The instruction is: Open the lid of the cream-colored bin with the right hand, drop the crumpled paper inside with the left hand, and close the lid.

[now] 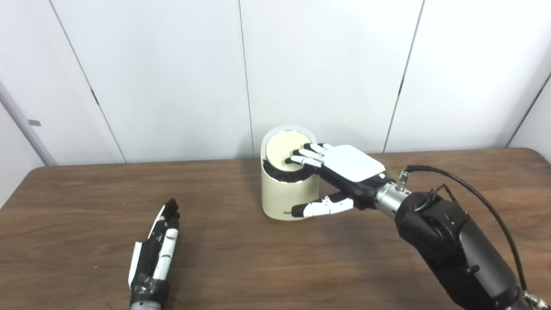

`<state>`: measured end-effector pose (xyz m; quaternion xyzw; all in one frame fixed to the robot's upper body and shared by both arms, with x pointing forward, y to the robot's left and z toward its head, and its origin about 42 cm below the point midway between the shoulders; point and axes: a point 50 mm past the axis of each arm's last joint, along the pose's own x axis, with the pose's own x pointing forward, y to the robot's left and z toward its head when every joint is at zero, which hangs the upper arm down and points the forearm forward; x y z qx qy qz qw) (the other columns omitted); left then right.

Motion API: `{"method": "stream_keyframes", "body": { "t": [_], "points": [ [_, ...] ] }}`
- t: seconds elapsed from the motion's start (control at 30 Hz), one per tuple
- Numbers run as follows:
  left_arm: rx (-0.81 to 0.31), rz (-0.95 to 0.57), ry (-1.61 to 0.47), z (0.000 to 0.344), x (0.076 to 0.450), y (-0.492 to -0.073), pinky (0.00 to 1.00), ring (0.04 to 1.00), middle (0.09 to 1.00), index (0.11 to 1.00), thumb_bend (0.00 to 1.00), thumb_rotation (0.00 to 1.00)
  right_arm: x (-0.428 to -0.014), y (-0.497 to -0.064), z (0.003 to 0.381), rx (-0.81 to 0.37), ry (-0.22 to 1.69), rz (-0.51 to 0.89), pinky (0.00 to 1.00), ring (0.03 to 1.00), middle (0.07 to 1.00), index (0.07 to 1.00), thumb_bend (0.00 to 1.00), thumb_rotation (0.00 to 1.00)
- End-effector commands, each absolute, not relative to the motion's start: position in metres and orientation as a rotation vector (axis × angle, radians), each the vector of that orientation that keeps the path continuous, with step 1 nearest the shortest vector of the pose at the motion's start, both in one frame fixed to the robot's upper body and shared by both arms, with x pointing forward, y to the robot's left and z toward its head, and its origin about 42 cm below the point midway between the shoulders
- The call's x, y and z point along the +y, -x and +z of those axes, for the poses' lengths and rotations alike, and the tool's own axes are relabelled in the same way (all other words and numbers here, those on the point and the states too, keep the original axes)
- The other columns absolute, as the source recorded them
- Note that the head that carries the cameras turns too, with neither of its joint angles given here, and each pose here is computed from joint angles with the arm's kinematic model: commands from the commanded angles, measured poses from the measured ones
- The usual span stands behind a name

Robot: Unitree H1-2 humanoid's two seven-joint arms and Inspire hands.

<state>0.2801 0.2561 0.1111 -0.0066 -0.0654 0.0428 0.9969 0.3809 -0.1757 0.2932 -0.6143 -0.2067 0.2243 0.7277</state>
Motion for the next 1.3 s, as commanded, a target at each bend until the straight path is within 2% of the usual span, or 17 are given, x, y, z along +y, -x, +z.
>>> {"method": "stream_keyframes", "body": {
  "t": [0.0, 0.17, 0.3, 0.47, 0.57, 0.67, 0.97, 1.27],
  "points": [
    [-0.054, 0.086, 0.028, 0.086, 0.251, -0.267, 0.97, 0.962, 0.959, 0.96, 0.54, 0.78, -0.176, -0.382, 0.324, -0.551, 1.341, 0.428, 1.0, 1.0, 0.962, 0.911, 0.59, 1.0],
    [-0.051, 0.086, 0.024, 0.086, 0.251, -0.267, 1.0, 0.971, 0.958, 0.959, 0.57, 0.78, -0.182, -0.378, 0.327, -0.537, 1.29, 0.392, 1.0, 1.0, 0.96, 0.913, 0.6, 1.0],
    [-0.049, 0.087, 0.02, 0.086, 0.252, -0.267, 0.97, 0.962, 0.96, 0.962, 0.56, 0.78, -0.189, -0.375, 0.328, -0.523, 1.239, 0.352, 1.0, 1.0, 0.963, 0.927, 0.54, 1.0],
    [-0.047, 0.089, 0.018, 0.086, 0.253, -0.266, 0.97, 0.961, 0.96, 0.961, 0.54, 0.78, -0.202, -0.371, 0.322, -0.503, 1.183, 0.302, 1.0, 1.0, 0.972, 0.941, 0.54, 1.0],
    [-0.046, 0.092, 0.025, 0.087, 0.254, -0.266, 0.97, 0.959, 0.957, 0.958, 0.54, 0.77, -0.209, -0.368, 0.317, -0.494, 1.148, 0.278, 0.89, 1.0, 0.976, 0.94, 0.52, 1.0],
    [-0.041, 0.089, 0.023, 0.087, 0.256, -0.266, 0.97, 0.962, 0.963, 0.964, 0.53, 0.77, -0.216, -0.365, 0.311, -0.48, 1.125, 0.25, 0.85, 1.0, 0.971, 0.926, 0.5, 0.99],
    [-0.049, 0.082, 0.031, 0.09, 0.259, -0.267, 0.96, 0.958, 0.965, 0.966, 0.53, 0.76, -0.242, -0.352, 0.287, -0.391, 1.01, 0.184, 0.86, 0.99, 0.973, 0.927, 0.5, 1.0],
    [-0.05, 0.073, 0.062, 0.093, 0.259, -0.265, 0.96, 0.963, 0.971, 0.971, 0.46, 0.76, -0.27, -0.336, 0.258, -0.304, 0.913, 0.106, 0.85, 0.957, 0.953, 0.923, 0.5, 1.0]
  ]
}}
